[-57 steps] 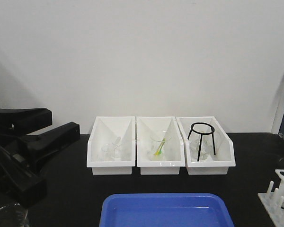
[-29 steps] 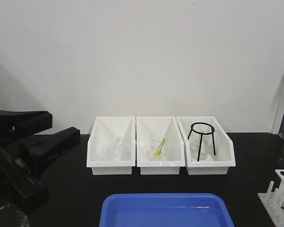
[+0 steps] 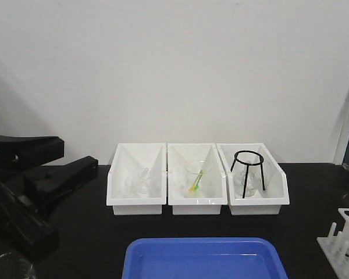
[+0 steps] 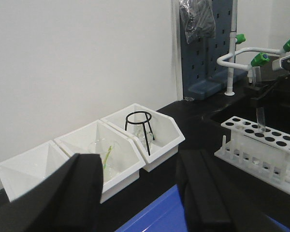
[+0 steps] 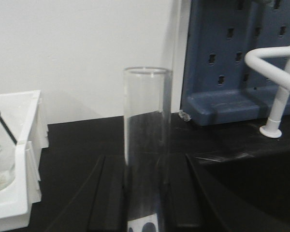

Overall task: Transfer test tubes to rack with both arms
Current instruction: 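Carry the test tube with the right gripper above the white rack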

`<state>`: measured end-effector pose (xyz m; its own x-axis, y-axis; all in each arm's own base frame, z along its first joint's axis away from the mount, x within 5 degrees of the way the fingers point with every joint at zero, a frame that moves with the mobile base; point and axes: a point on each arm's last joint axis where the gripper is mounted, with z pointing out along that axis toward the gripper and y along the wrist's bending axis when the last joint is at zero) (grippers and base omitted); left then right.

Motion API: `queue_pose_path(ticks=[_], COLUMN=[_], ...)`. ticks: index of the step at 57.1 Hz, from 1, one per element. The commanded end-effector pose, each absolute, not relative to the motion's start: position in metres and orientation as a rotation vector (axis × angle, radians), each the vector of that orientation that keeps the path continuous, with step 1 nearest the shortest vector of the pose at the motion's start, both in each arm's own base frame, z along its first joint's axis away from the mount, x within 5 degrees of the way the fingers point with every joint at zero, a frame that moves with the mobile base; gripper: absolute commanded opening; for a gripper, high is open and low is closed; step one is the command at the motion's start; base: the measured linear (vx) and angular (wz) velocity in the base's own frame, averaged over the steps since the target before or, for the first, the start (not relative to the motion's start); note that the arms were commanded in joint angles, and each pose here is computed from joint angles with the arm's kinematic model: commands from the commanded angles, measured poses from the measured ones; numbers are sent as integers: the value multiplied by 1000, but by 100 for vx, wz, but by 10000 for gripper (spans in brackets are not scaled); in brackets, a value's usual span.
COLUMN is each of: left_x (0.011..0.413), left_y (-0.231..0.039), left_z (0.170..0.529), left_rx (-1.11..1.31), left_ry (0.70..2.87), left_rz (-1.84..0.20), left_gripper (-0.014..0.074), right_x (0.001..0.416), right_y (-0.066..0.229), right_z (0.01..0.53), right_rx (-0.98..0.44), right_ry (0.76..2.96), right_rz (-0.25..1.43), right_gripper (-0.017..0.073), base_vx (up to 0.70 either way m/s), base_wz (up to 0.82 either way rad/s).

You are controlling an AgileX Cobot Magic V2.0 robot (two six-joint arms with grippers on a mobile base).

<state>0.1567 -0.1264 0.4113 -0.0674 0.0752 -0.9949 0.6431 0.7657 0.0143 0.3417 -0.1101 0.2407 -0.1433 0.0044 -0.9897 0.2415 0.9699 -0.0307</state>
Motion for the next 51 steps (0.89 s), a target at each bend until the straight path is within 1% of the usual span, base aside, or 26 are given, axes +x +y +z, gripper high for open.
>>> queue_pose_path(ticks=[1, 14, 24, 51], left_x=[155, 155, 155, 155], left_y=[-123, -122, -122, -122], left_z=[434, 437, 436, 436], left_rx=[533, 517, 520, 519], left_ry=[1468, 1438, 1445, 1448], left_rz=[-527, -529, -529, -532], left_gripper=[449, 449, 449, 449], right_x=[341, 345, 349, 365], right_y=[-112, -110, -111, -110], right_z=[274, 264, 254, 207], right_rx=[163, 164, 171, 154], right_ry=[1540, 1571, 1591, 1676], right_rz=[-222, -167, -158, -70], right_gripper=[-6, -6, -6, -6], base_vx=[0, 0, 0, 0], base_wz=[0, 0, 0, 0])
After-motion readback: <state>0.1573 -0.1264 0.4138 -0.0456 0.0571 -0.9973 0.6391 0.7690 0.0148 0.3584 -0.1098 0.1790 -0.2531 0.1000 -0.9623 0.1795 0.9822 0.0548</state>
